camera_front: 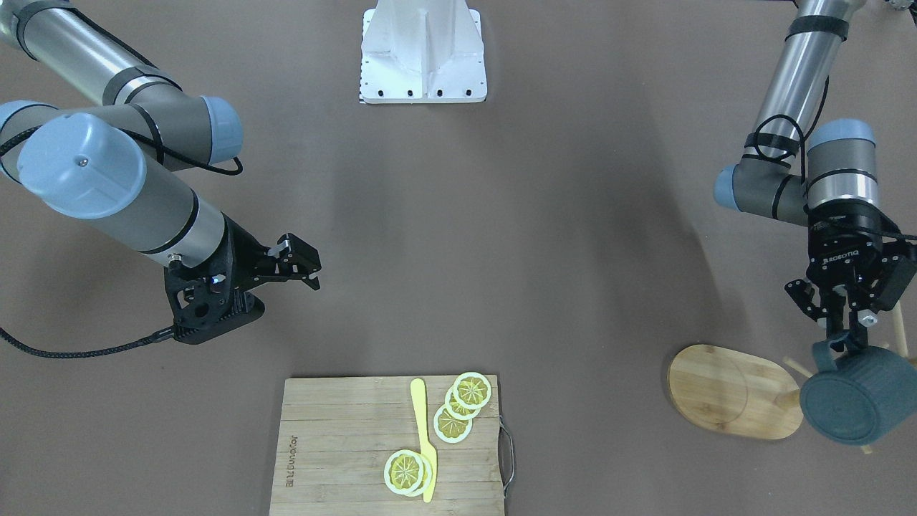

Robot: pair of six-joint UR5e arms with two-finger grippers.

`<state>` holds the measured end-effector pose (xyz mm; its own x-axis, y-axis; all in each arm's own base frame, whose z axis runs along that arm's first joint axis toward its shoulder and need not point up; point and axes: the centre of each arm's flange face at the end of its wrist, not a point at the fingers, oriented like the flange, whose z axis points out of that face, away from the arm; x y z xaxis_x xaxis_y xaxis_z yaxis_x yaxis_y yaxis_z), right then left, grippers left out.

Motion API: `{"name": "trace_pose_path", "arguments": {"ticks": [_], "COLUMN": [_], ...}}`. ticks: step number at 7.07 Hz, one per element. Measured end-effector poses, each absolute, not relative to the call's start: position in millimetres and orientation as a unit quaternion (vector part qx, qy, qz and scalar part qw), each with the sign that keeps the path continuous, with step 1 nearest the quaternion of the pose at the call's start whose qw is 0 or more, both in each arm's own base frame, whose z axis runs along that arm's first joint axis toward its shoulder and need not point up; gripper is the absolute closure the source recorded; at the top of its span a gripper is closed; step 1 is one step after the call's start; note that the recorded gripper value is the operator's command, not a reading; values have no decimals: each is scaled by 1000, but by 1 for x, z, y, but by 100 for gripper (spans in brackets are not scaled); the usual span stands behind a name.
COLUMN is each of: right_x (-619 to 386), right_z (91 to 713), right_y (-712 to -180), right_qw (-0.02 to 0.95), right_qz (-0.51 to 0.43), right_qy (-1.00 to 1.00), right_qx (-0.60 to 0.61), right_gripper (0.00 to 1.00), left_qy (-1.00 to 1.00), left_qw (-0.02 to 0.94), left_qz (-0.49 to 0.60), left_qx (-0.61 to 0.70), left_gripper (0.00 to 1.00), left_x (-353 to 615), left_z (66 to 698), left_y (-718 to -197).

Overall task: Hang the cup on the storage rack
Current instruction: 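Hook the mug handle onto a rack peg with the left gripper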

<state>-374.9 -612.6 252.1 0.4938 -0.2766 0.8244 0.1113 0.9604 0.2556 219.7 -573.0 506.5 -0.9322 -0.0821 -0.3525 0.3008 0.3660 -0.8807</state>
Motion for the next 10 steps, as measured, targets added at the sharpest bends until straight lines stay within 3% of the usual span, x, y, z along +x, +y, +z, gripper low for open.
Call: {"name": "trace_pose_path", "arguments": {"ticks": [6, 7, 8, 9, 10], "right_x": [-379, -380, -380, -380, -380], "right_z": [251, 251, 251, 251, 251], "right_y": [-610, -610, -610, -610, -610], "right_qw": [861, 860, 860, 860, 860], "right_qz": [-112, -113, -113, -113, -113], "right_qy": [-490, -490, -490, -490, -490], "right_qx": [83, 83, 83, 83, 83], "right_gripper": [0, 0, 0, 0, 0], "left_qy": [796, 795, 794, 794, 793], "left_qw": [182, 183, 183, 183, 180], "left_qz": [-574, -575, -576, -577, -580], "left_qx": [63, 63, 62, 60, 54], "left_gripper": [100, 64, 42, 2, 1], "left_x": [218, 218, 218, 218, 217], "left_z": [533, 535, 536, 538, 541], "left_y": [-565, -564, -563, -562, -560]}}
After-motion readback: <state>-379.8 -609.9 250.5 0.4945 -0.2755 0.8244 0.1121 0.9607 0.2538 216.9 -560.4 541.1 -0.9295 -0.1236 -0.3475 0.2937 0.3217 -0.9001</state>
